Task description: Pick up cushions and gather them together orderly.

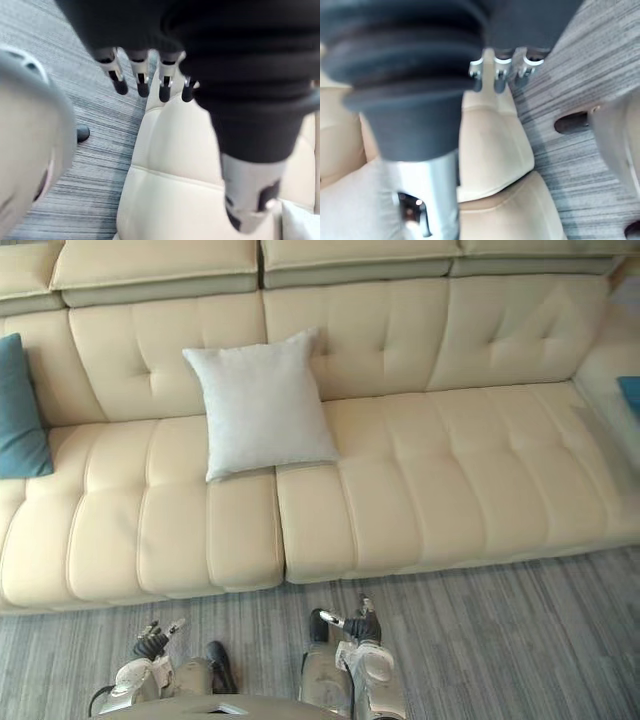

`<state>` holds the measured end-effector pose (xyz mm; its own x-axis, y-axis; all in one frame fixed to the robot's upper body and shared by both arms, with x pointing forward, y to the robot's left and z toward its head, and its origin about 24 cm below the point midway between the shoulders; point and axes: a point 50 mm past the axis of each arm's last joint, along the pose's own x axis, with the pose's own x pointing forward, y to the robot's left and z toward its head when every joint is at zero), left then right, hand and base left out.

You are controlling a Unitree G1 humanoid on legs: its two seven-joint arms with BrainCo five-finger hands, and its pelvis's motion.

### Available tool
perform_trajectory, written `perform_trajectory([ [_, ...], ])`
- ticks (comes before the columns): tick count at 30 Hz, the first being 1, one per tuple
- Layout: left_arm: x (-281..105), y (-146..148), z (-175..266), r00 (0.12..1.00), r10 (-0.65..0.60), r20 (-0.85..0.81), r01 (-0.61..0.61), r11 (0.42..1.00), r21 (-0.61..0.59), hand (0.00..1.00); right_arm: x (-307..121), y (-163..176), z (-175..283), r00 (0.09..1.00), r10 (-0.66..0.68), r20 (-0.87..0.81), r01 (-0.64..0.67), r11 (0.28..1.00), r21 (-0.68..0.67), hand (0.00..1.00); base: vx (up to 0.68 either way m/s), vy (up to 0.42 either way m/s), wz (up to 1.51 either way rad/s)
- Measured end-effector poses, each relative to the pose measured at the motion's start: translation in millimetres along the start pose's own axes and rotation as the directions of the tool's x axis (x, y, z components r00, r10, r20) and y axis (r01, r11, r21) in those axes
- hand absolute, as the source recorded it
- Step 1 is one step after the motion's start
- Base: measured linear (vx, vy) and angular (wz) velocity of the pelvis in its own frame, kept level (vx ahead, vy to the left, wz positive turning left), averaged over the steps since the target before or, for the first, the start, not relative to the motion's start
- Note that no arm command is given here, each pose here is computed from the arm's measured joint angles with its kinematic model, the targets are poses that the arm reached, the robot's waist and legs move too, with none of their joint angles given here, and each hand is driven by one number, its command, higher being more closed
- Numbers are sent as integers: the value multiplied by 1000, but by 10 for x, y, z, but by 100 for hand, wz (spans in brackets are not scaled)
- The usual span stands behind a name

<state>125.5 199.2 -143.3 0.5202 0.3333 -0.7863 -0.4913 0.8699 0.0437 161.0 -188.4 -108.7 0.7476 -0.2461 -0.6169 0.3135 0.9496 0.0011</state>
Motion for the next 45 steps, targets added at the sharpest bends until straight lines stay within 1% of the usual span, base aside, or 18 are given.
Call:
perform_trajectory([
  [2,10,96,-7,999,36,-10,-36,999,-7,0,2,21,-61,1000,9,-29,-11,999,-45,0,-176,100,-76],
  [5,12,119,-22,998,55,-20,-55,998,10,0,52,56,-49,999,17,-50,-19,999,-50,0,-135,90,-42],
  [6,10,186,-57,997,70,-33,-69,997,41,0,14,78,-153,996,19,-87,-23,999,-44,0,-44,43,8],
  [8,-9,280,-118,994,92,-54,-89,995,52,0,-7,111,-254,991,25,-129,-31,999,-41,0,-106,-106,17],
  [9,-28,338,-167,992,106,-68,-102,993,57,0,-20,107,-355,984,24,-176,-36,997,-69,0,-109,-161,15],
  [11,-15,391,-135,991,121,-63,-119,992,46,0,23,141,-342,981,30,-191,-49,994,-93,0,-83,-254,-24],
  [13,-7,318,-161,990,108,-86,-105,994,31,0,105,88,-242,984,21,-177,-43,992,-120,0,-140,-299,-43],
  [15,-3,126,-195,992,60,-113,-58,998,19,0,208,-33,-66,991,-5,-133,-16,987,-159,0,-217,-186,-18],
  [16,-19,100,-233,991,52,-124,-51,999,10,0,215,-128,-71,990,-30,-141,4,984,-178,0,-210,-77,-14],
  [20,-41,114,-288,989,51,-138,-47,998,30,0,195,-264,-111,985,-70,-155,39,980,-194,0,-198,-6,-62],
  [25,-44,127,-300,989,56,-141,-54,998,16,0,139,-367,-203,977,-110,-180,82,984,-159,0,-116,105,-129],
  [27,-52,165,-338,986,64,-155,-61,998,23,0,66,-429,-322,968,-133,-215,104,984,-143,0,-45,126,-125],
  [29,-41,211,-321,986,74,-152,-69,997,33,0,-84,-487,-561,942,-164,-294,138,985,-107,0,7,106,-96],
  [32,-32,205,-306,986,71,-152,-65,997,44,0,-153,-517,-664,925,-183,-334,170,983,-68,0,73,28,-82],
  [36,-35,124,-306,988,46,-149,-33,995,89,0,-111,-559,-593,928,-197,-316,204,979,-13,0,101,-14,-114],
  [38,-37,120,-312,988,48,-150,-34,995,94,0,-23,-421,-487,945,-165,-281,176,984,16,0,93,-89,-179],
  [40,-27,33,-276,990,22,-139,-7,994,107,0,16,-441,-434,947,-170,-273,181,983,15,0,72,-46,-127],
  [45,1,-41,-209,993,-11,-121,30,987,159,0,42,-569,-396,940,-205,-274,216,976,10,0,83,-3,-78],
])
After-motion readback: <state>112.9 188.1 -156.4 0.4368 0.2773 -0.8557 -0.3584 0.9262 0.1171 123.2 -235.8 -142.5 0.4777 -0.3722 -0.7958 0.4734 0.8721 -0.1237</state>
